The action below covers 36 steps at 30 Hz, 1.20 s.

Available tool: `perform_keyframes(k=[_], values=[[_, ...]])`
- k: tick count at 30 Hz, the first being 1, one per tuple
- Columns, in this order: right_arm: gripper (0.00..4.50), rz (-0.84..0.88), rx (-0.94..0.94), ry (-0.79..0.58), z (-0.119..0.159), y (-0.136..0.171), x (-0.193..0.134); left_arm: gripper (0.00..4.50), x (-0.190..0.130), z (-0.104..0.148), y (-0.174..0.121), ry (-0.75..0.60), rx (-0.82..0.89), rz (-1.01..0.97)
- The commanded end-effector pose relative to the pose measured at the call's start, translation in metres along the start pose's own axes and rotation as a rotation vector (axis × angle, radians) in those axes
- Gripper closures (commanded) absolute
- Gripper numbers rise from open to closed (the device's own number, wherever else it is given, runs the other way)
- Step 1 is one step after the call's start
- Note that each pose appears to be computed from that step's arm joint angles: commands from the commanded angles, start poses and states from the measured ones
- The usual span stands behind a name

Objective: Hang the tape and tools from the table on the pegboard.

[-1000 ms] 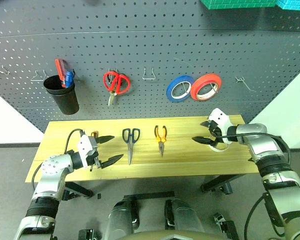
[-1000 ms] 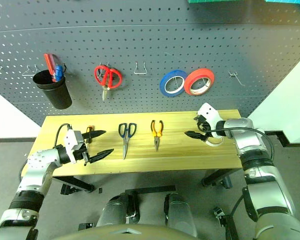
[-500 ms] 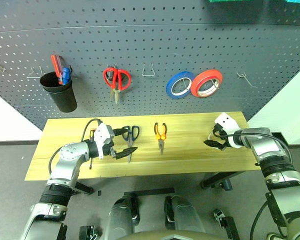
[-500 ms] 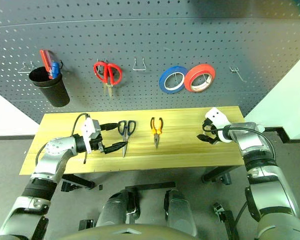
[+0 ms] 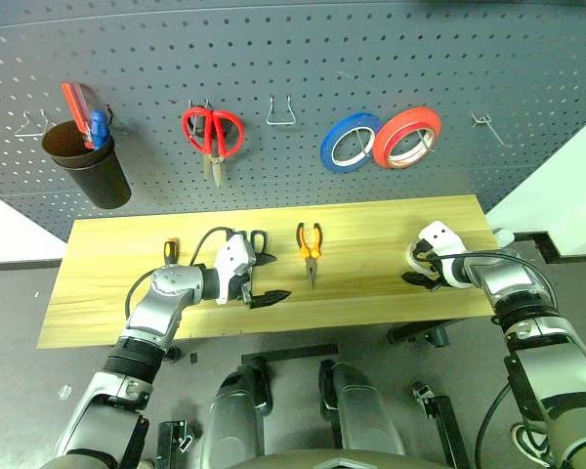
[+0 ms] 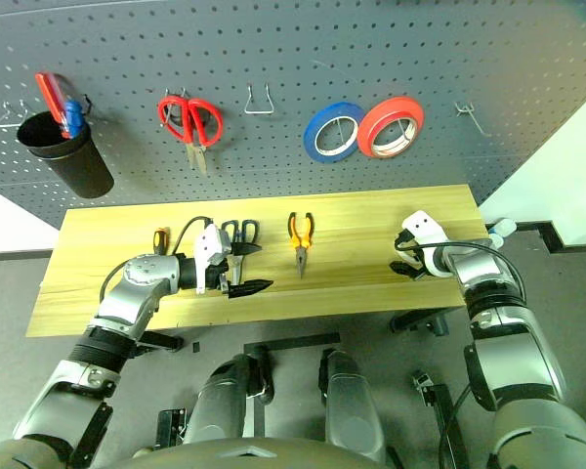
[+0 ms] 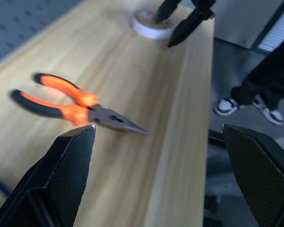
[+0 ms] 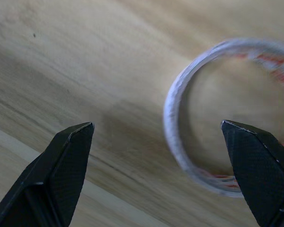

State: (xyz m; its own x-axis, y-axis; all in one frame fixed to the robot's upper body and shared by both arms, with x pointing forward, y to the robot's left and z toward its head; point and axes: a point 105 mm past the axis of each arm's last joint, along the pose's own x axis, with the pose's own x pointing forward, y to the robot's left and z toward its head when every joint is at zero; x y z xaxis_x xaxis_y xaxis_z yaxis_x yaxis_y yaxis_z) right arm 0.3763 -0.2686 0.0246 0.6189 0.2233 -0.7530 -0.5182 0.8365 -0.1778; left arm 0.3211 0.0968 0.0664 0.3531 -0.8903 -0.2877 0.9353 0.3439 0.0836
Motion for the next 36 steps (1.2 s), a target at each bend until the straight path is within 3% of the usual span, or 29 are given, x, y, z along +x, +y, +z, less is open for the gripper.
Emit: perform_keyframes(k=[1, 3, 6, 11, 17, 22, 29, 36], values=[[0.00, -0.014, -0.009, -0.004, 0.008, -0.003, 0.001, 0.03, 0.004, 0.013, 0.001, -0.008, 0.042, 0.007], [0.00, -0.002, -0.015, 0.007, 0.007, -0.001, 0.003, 0.03, 0.004, 0.015, 0.001, -0.015, 0.034, 0.011], [0.59, -0.003, -0.043, 0.029, 0.006, 0.000, 0.005, 0.00, 0.002, 0.017, -0.002, -0.024, 0.030, 0.014], [2.31, 0.019, -0.057, 0.068, 0.008, 0.002, 0.004, 0.00, -0.008, 0.012, -0.009, 0.002, 0.041, -0.004], [4.43, 0.041, 0.008, 0.065, 0.019, 0.003, -0.002, 0.00, -0.015, 0.020, 0.002, -0.028, 0.080, 0.054], [4.49, 0.051, 0.048, 0.049, 0.028, 0.001, -0.014, 0.00, -0.017, 0.025, 0.007, -0.031, 0.097, 0.061], [4.49, -0.041, 0.097, -0.076, 0.046, -0.018, -0.058, 0.00, -0.020, 0.037, 0.011, -0.077, 0.123, 0.068], [4.49, -0.162, -0.071, -0.410, 0.066, -0.016, -0.114, 0.00, -0.026, 0.060, 0.011, -0.212, 0.159, 0.055]])
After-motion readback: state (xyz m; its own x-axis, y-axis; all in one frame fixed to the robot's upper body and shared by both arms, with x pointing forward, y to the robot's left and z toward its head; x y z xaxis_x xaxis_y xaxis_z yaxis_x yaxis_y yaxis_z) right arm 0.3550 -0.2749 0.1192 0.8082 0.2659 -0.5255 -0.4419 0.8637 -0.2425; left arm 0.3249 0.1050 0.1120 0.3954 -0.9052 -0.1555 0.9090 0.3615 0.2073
